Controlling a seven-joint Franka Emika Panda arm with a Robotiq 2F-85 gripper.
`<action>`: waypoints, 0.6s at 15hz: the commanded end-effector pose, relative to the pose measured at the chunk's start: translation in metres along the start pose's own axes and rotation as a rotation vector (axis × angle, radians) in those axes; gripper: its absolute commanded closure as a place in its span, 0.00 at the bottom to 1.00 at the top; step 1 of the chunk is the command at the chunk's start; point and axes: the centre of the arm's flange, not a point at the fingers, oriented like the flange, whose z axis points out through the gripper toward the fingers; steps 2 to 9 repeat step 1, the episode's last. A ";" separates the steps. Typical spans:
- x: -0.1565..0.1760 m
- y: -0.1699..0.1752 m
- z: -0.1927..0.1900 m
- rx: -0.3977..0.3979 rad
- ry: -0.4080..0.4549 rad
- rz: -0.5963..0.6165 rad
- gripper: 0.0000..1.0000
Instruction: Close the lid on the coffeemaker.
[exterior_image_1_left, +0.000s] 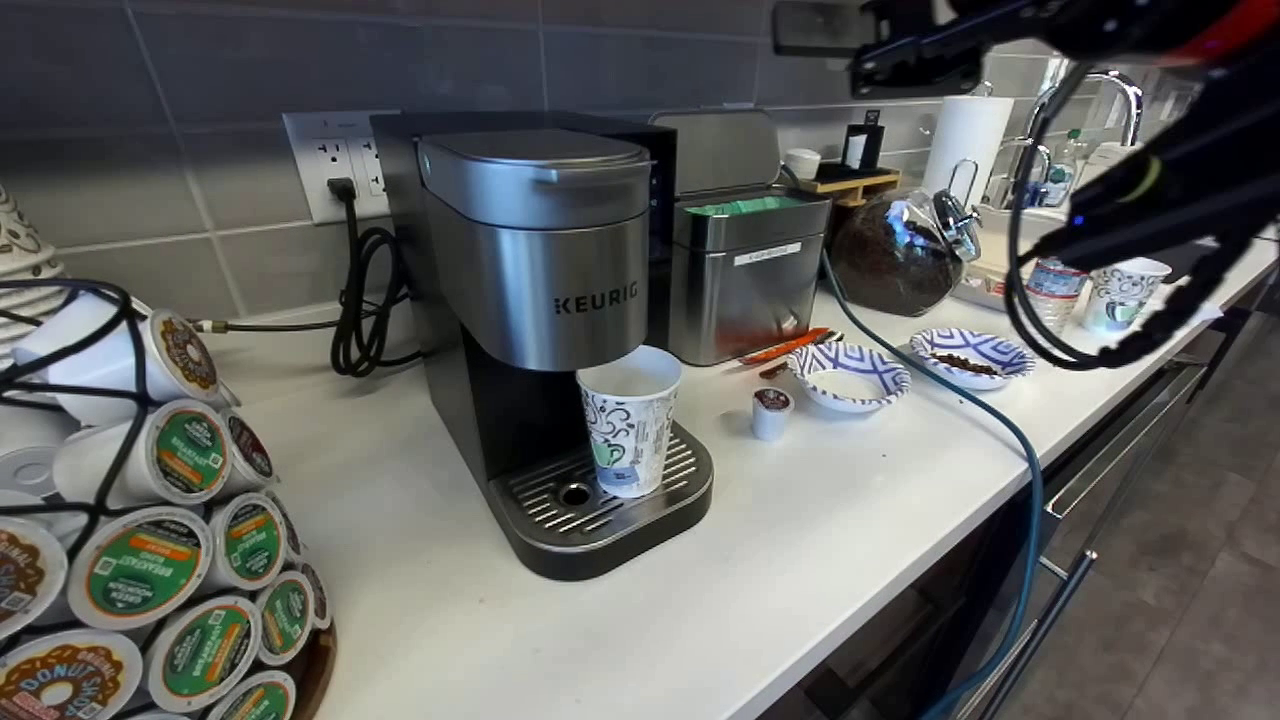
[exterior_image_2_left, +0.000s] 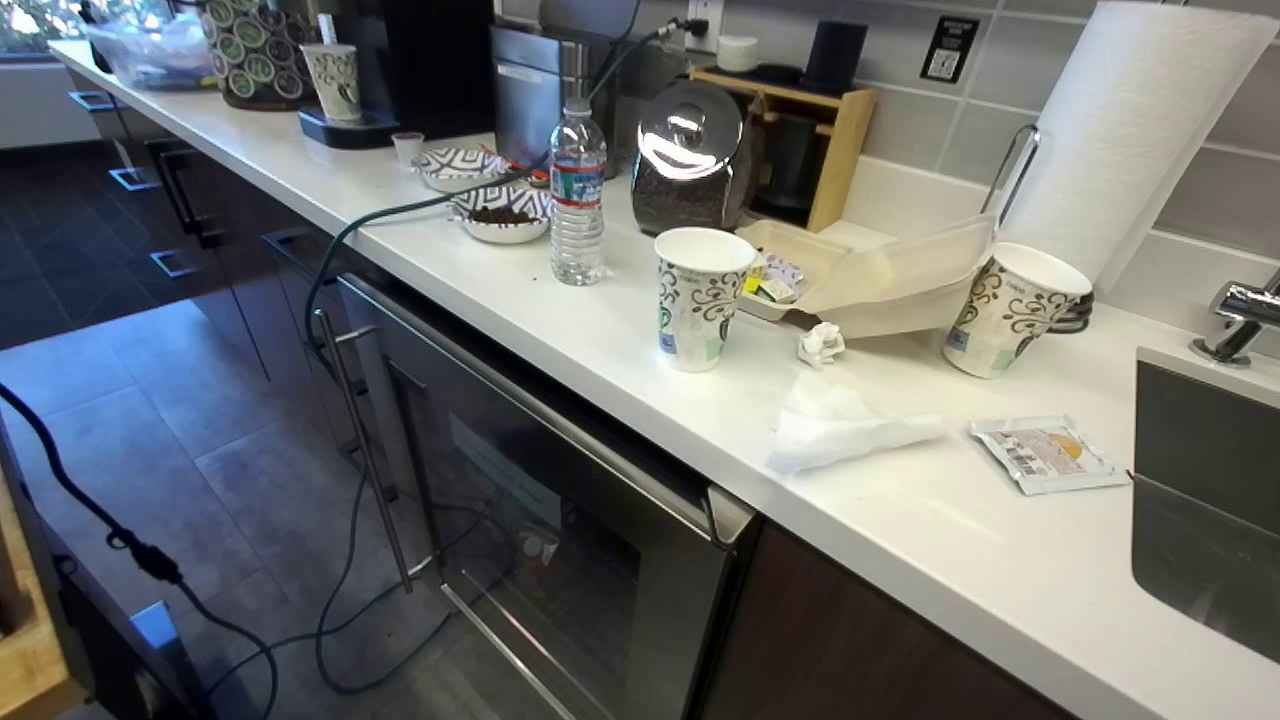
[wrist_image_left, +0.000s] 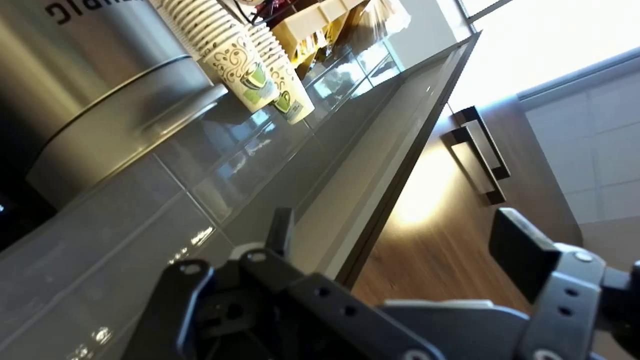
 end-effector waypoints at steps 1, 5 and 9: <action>-0.004 -0.007 -0.008 -0.009 0.004 -0.014 0.00; -0.004 -0.007 -0.008 -0.009 0.004 -0.014 0.00; -0.004 -0.007 -0.008 -0.009 0.004 -0.014 0.00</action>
